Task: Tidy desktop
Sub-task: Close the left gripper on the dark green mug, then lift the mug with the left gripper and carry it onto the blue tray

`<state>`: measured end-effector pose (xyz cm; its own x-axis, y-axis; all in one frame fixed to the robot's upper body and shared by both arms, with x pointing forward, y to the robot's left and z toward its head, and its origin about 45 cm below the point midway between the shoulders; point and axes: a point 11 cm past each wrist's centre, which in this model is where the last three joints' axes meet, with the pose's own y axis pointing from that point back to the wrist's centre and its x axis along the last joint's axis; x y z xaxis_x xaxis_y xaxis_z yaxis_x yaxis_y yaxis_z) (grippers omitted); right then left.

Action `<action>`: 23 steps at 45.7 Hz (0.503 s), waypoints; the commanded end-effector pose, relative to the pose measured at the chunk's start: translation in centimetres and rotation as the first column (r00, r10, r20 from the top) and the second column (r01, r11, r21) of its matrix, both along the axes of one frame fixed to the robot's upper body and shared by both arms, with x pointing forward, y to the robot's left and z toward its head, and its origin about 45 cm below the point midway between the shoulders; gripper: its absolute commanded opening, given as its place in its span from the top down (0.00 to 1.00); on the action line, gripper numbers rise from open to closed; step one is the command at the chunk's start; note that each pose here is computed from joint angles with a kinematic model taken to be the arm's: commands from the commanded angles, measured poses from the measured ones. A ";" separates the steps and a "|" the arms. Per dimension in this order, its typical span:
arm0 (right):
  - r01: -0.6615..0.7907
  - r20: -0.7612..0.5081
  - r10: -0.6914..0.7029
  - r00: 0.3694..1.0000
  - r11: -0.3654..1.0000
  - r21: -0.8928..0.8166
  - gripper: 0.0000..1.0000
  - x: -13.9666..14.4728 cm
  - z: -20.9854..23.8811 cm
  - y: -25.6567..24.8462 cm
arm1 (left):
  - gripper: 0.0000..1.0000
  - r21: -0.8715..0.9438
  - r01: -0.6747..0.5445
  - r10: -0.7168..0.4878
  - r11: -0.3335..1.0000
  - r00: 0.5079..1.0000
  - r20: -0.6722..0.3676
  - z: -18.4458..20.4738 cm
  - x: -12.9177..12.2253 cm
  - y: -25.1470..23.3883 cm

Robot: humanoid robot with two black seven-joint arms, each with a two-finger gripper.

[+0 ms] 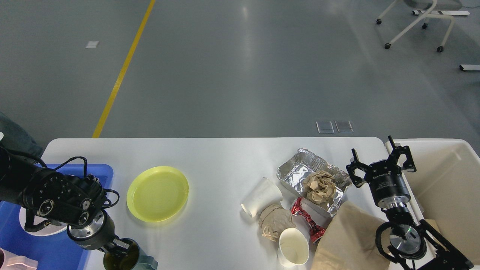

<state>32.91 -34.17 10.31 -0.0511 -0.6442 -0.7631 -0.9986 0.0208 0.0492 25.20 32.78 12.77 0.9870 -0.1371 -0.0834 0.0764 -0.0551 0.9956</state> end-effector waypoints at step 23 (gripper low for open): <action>0.001 0.000 -0.001 1.000 1.000 0.000 0.00 0.0 0.0 0.0 | 1.00 -0.006 -0.062 0.062 0.998 0.998 -0.002 3.8 2.4 0.1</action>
